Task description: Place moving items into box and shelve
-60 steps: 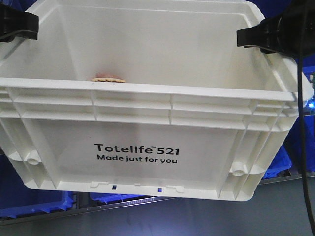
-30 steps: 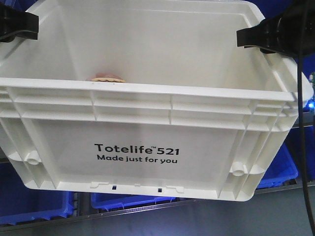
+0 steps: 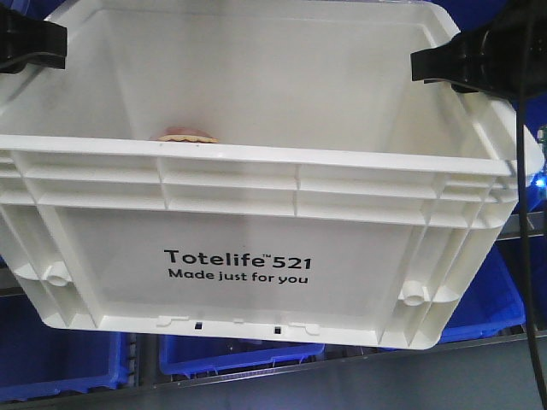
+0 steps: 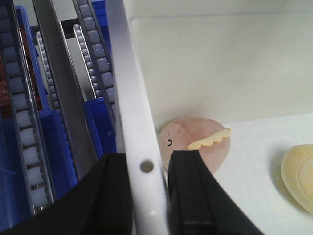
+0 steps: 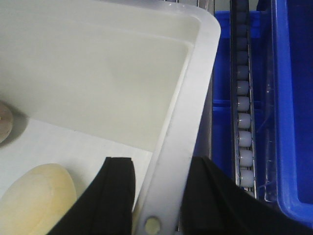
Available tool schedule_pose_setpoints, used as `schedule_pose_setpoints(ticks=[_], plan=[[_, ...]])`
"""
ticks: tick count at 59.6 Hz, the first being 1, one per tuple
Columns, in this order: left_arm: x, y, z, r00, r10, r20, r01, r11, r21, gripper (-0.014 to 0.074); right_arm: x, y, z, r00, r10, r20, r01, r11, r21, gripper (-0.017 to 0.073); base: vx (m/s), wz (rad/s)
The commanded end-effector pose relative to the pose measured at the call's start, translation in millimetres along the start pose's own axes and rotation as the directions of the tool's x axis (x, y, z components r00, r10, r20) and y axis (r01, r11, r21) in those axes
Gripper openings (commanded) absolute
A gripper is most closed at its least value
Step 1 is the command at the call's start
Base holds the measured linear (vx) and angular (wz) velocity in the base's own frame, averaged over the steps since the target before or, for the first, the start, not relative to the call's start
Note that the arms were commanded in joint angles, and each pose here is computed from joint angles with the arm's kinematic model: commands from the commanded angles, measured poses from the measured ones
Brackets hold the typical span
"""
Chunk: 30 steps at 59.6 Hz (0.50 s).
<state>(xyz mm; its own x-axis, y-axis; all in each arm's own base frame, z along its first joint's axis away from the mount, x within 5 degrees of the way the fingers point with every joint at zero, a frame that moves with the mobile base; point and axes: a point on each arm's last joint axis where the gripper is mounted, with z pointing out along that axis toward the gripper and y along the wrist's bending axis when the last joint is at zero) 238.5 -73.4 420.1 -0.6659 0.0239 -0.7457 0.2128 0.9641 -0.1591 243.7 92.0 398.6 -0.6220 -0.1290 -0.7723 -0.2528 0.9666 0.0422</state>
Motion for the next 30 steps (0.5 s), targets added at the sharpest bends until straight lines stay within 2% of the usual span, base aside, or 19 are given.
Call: schedule_pose_setpoints(ticks=[1, 30], plan=[[-21.2, -16.9, -29.2, 0.976, -0.045, 0.214, 0.017, 0.991, 0.129, -0.0006, -26.1, 7.6, -24.9, 0.971, 0.049, 0.233, -0.030, 0.996, -0.085, -0.0006, 0.06, 0.03], [-21.2, -16.9, -29.2, 0.976, -0.045, 0.214, 0.017, 0.991, 0.129, -0.0006, -26.1, 7.6, -24.9, 0.971, 0.049, 0.233, -0.030, 0.996, -0.085, -0.0006, 0.05, 0.04]])
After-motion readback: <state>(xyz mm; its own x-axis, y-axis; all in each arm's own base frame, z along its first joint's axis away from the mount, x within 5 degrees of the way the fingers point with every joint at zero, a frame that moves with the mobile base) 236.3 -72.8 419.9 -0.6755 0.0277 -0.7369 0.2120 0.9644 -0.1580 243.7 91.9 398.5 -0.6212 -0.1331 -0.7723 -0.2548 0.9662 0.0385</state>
